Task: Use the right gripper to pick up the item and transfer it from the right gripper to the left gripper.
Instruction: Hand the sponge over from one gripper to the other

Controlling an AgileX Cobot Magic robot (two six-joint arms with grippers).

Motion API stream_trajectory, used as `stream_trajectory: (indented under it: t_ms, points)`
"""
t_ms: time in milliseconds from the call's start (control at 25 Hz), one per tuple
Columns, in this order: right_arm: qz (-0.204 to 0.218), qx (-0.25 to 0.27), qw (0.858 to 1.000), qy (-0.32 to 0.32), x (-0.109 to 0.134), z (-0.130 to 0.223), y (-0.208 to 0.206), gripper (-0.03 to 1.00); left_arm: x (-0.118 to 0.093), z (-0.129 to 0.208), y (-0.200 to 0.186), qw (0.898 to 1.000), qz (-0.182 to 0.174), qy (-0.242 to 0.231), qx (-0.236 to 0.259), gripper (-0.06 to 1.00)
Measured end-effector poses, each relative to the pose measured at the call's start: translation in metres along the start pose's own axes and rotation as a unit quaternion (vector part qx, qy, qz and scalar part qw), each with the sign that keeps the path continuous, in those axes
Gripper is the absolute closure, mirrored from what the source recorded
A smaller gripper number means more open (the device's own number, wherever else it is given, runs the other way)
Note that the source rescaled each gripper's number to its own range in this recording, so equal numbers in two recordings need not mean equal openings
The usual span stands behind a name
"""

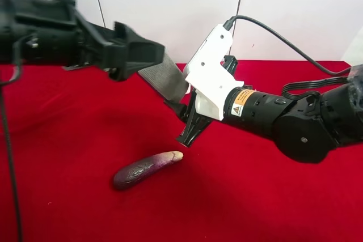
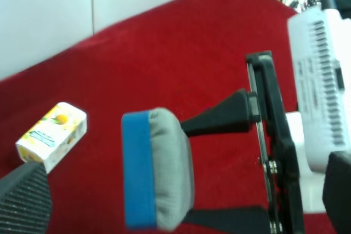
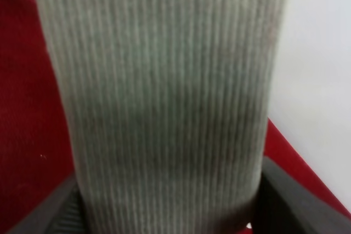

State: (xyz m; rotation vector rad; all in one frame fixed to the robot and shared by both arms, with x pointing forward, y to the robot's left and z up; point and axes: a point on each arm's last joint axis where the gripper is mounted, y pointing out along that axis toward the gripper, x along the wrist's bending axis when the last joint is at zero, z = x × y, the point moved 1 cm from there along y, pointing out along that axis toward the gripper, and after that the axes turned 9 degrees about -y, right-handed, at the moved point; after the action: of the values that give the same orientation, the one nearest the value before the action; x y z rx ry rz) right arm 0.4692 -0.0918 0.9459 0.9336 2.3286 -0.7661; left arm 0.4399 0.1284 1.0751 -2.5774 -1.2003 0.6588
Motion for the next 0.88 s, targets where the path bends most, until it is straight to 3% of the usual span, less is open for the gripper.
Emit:
stream_trajectory:
  t_ms: [240, 440, 600, 880]
  points:
    - [0.000, 0.000, 1.000, 0.000, 0.000, 0.000, 0.000, 0.97, 0.005, 0.001, 0.030, 0.998, 0.001, -0.030, 0.048, -0.06]
    - [0.000, 0.000, 1.000, 0.000, 0.000, 0.000, 0.000, 0.97, 0.025, -0.001, 0.038, 0.994, 0.000, -0.056, 0.093, -0.06]
    - [0.000, 0.000, 1.000, 0.000, 0.000, 0.000, 0.000, 0.97, 0.038, -0.004, 0.036, 0.993, -0.013, -0.067, 0.094, -0.06]
    - [0.000, 0.000, 1.000, 0.000, 0.000, 0.000, 0.000, 0.97, 0.044, 0.000, 0.043, 0.992, -0.019, -0.073, 0.103, -0.06]
